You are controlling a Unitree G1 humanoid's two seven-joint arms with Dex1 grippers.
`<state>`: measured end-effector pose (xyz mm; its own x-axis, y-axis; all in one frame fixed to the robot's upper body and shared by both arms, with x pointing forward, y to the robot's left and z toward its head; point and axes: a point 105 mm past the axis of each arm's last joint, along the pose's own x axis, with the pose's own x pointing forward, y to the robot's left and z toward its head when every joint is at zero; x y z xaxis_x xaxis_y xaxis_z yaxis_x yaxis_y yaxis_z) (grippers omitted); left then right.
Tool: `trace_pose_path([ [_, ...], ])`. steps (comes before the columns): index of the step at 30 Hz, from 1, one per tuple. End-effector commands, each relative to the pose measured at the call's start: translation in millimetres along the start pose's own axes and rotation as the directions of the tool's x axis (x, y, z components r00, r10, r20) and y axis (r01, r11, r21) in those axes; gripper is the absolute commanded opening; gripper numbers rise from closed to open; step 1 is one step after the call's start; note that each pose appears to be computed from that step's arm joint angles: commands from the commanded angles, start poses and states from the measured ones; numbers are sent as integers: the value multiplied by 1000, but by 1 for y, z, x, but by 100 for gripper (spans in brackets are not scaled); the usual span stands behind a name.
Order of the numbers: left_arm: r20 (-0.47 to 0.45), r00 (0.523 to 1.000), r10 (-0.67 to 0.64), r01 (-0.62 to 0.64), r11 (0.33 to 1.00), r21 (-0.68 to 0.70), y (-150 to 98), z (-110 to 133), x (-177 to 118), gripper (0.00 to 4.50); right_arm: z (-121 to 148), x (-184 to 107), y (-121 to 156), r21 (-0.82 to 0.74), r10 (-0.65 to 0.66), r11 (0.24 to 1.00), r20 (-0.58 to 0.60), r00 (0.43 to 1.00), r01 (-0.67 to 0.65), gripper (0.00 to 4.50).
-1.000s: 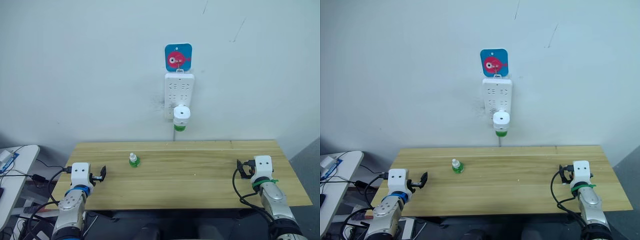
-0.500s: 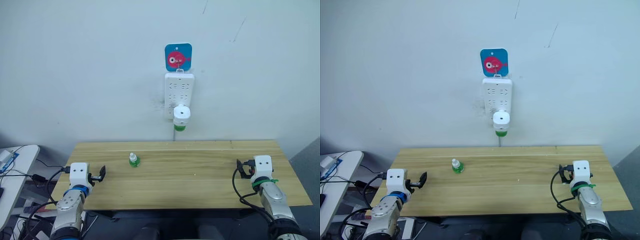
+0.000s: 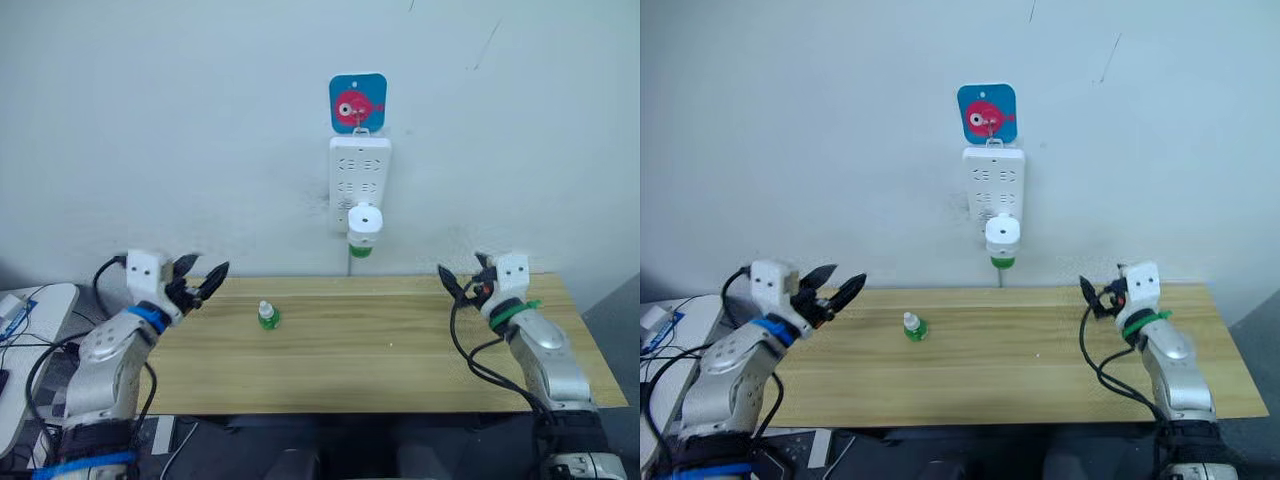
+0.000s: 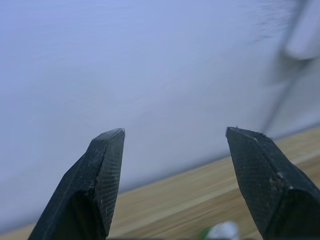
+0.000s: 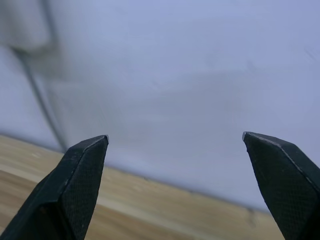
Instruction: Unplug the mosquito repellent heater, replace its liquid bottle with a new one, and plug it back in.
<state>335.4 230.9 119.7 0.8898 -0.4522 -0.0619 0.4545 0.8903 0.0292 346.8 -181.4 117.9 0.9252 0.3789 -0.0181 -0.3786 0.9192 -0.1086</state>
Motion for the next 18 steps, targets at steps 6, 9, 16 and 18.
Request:
trace_pose_path([
  [6, 100, 969, -224, 219, 974, 58, -44, 50, 61, 358, 85, 16, 58, 8, 261, 964, 167, 951, -266, 450],
  [9, 115, 951, -286, 279, 958, 70, -61, 59, 83, 358, 96, 17, 73, 7, 314, 947, 181, 932, -321, 450],
  [16, 133, 916, -378, 365, 924, 111, -78, 72, 108, 358, 90, 8, 79, 42, 334, 938, 165, 928, -345, 450],
  [18, 129, 907, -400, 385, 914, 130, -84, 75, 117, 358, 81, 4, 78, 47, 318, 944, 142, 937, -327, 450],
])
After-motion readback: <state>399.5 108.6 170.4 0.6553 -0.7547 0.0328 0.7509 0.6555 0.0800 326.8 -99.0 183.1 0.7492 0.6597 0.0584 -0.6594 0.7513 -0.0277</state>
